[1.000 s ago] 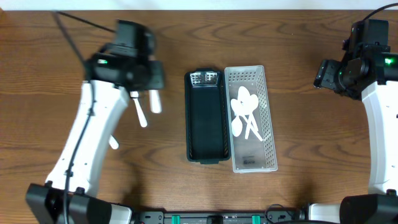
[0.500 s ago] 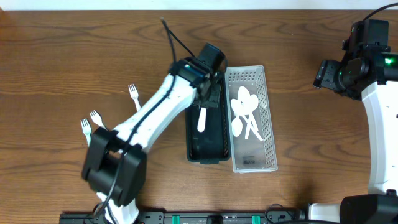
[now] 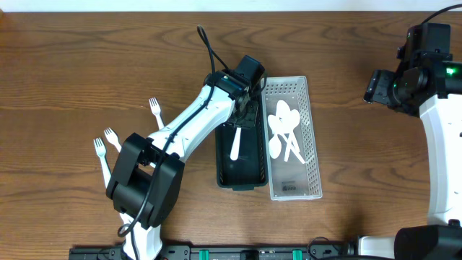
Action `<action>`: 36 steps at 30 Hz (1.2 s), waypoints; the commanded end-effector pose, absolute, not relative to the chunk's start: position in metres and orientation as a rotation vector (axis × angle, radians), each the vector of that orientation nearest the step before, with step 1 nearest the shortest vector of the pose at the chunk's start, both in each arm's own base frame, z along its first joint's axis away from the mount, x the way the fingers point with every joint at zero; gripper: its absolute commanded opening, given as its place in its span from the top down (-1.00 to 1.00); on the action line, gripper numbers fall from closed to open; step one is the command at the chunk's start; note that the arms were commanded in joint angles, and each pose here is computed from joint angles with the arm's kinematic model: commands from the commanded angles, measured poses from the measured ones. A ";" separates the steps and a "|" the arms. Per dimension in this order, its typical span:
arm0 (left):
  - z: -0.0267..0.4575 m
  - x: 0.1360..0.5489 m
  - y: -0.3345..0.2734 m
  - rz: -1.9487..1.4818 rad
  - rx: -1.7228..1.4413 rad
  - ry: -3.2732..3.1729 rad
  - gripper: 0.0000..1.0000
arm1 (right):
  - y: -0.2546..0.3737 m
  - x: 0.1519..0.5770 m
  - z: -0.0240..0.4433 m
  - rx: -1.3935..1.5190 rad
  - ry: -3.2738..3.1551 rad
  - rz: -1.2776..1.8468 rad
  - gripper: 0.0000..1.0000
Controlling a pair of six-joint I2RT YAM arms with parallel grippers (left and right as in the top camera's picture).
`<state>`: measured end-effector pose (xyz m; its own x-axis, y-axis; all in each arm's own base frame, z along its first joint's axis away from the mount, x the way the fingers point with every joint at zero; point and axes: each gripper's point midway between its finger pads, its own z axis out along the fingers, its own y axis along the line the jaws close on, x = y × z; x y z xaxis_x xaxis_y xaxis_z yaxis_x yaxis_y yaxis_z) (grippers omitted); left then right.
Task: Pack container
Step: 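Carry the spoon right and drop it into the dark green tray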
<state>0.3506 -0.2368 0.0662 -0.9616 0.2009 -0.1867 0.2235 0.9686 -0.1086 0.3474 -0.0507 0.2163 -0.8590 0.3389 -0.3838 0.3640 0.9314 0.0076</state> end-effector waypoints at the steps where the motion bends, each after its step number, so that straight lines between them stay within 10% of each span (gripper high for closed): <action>1: 0.090 0.358 -0.236 -0.208 0.387 2.874 -0.06 | -0.052 0.346 0.214 0.498 2.715 -0.101 -0.55; 14: 0.213 0.412 -0.077 -0.107 -0.114 2.575 -0.67 | -0.051 0.346 0.213 0.482 2.720 -0.104 -0.54; 36: 0.026 0.418 0.007 0.036 -0.438 3.011 -0.71 | -0.051 0.345 0.213 0.482 2.725 -0.105 -0.54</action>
<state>0.4231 0.0072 0.0342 -0.9471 -0.2935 -0.1295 -0.2962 0.9551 0.0014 0.3469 -0.0507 0.2158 -0.8633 0.3304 -0.3815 0.3562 0.9344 0.0034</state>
